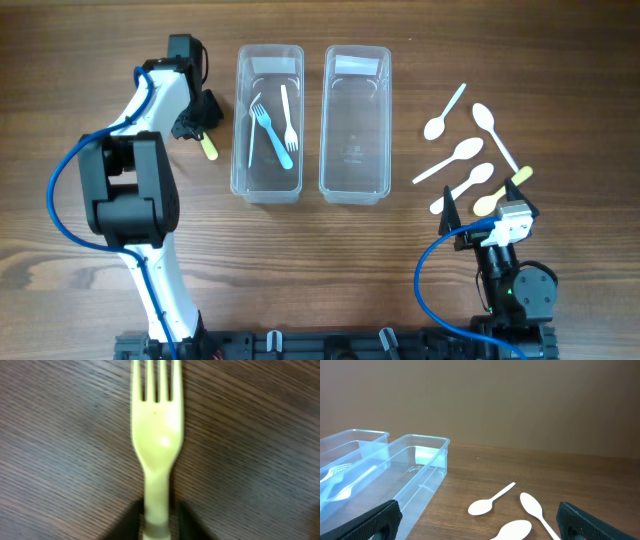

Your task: Pack container

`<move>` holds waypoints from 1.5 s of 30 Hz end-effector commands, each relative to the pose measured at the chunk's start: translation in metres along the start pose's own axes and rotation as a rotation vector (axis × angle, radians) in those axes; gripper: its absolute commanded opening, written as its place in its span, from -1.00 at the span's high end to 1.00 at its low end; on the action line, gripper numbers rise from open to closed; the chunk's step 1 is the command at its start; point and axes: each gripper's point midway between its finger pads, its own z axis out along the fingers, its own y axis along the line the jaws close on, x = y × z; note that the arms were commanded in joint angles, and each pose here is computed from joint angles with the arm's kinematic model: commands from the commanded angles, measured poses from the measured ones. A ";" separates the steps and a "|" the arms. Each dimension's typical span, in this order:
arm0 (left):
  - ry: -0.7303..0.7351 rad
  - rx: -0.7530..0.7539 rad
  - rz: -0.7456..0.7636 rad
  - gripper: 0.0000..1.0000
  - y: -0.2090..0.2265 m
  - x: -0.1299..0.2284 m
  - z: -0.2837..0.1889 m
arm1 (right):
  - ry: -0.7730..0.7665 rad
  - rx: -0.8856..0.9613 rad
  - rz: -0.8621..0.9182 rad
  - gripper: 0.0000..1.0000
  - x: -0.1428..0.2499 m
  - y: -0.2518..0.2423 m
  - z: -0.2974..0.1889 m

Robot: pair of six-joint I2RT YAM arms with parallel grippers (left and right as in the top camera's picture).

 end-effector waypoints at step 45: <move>-0.329 0.332 -0.017 -0.99 0.044 -0.072 -0.180 | -0.006 -0.002 -0.006 -1.00 -0.001 0.000 0.000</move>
